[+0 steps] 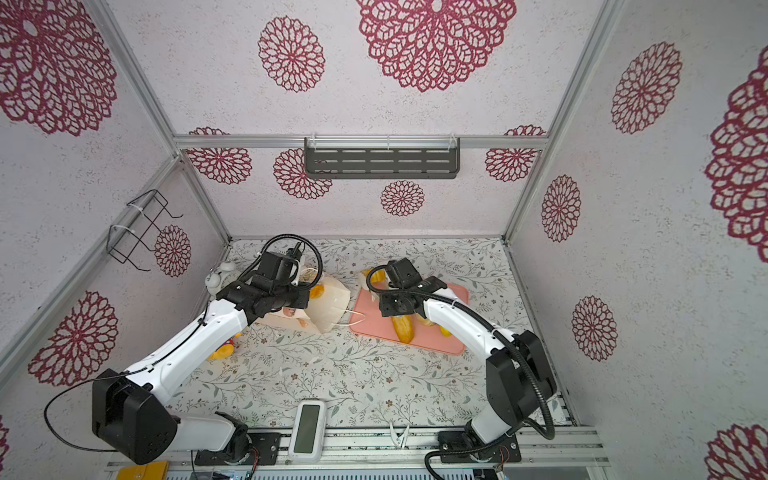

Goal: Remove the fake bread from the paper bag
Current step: 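Move the open tongs back into the bag opening with the right gripper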

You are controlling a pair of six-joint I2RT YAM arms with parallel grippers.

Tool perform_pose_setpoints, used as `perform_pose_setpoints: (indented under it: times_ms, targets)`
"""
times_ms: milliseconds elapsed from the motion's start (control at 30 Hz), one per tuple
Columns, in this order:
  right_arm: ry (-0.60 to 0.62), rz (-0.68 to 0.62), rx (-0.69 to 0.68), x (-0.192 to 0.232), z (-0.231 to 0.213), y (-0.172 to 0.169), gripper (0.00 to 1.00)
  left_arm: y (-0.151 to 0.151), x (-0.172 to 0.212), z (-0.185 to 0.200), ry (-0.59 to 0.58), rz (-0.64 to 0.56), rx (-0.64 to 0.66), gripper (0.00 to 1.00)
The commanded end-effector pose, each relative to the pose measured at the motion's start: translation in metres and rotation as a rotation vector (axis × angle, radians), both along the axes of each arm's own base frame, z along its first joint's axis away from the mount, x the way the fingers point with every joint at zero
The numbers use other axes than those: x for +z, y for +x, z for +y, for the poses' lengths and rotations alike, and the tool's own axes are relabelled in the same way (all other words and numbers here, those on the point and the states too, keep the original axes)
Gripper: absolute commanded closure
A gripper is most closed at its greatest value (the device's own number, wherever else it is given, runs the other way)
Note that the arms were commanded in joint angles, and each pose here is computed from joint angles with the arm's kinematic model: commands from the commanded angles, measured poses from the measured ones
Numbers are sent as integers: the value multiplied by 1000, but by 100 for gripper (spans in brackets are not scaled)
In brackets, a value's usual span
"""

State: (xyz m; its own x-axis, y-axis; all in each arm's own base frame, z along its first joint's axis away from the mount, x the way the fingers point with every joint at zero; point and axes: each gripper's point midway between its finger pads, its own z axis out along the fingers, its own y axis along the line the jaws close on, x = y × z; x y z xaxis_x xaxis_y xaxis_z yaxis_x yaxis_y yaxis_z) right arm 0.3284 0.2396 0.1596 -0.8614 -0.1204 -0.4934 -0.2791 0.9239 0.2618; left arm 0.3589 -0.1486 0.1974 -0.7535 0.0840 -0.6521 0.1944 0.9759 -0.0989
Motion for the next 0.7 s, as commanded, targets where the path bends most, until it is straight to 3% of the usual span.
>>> perform_pose_setpoints:
  times_ms: [0,333,533,667]
  targets:
    - [29,-41,-7,32,-5,-2,53,-2,5,-1,-33,-9,2,100]
    - [-25,-31,-34,40,-26,-12,53,-3,6,-1,-39,-9,3,100]
    - [22,-64,-27,66,-25,-16,53,-2,6,-2,-36,-11,0,100]
    - [127,-82,33,90,-7,-21,56,-4,11,-8,-59,-24,-43,100]
